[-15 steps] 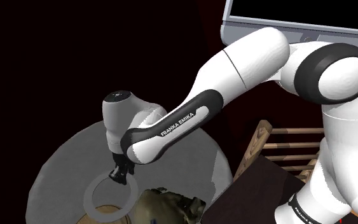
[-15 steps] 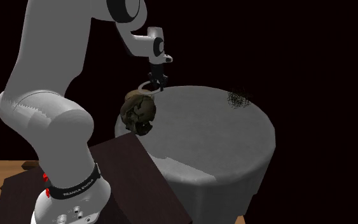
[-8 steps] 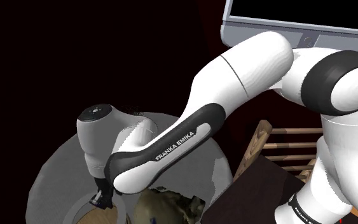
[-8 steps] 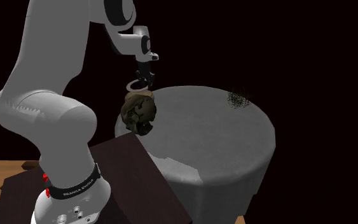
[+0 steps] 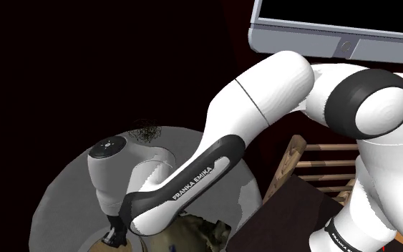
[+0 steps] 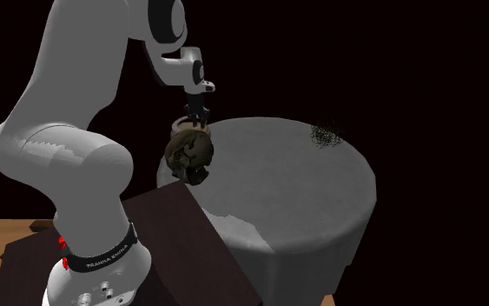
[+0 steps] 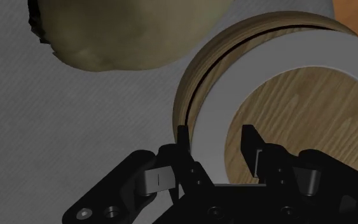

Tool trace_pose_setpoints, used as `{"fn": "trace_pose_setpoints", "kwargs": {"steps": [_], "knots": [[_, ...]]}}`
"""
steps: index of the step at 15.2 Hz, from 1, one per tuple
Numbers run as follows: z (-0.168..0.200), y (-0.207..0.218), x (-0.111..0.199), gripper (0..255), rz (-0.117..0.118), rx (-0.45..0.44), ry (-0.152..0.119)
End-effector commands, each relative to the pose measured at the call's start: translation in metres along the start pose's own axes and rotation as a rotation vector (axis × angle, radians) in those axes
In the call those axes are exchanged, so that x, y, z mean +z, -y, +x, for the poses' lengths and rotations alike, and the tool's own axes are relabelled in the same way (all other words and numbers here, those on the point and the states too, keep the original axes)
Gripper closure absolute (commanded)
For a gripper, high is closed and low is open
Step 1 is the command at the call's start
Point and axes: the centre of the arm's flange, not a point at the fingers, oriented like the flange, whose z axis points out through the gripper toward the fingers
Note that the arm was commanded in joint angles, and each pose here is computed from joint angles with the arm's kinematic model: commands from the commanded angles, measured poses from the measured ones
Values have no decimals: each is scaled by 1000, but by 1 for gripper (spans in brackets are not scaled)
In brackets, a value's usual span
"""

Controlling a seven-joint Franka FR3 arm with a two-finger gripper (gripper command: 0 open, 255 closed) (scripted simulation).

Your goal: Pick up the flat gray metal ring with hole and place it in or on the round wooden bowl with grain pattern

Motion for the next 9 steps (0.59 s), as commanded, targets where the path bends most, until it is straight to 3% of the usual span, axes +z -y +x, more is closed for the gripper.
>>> {"fn": "trace_pose_setpoints", "kwargs": {"steps": [1, 9], "knots": [[1, -1, 11, 255, 0, 0, -1], [0, -1, 35, 255, 0, 0, -1]]}}
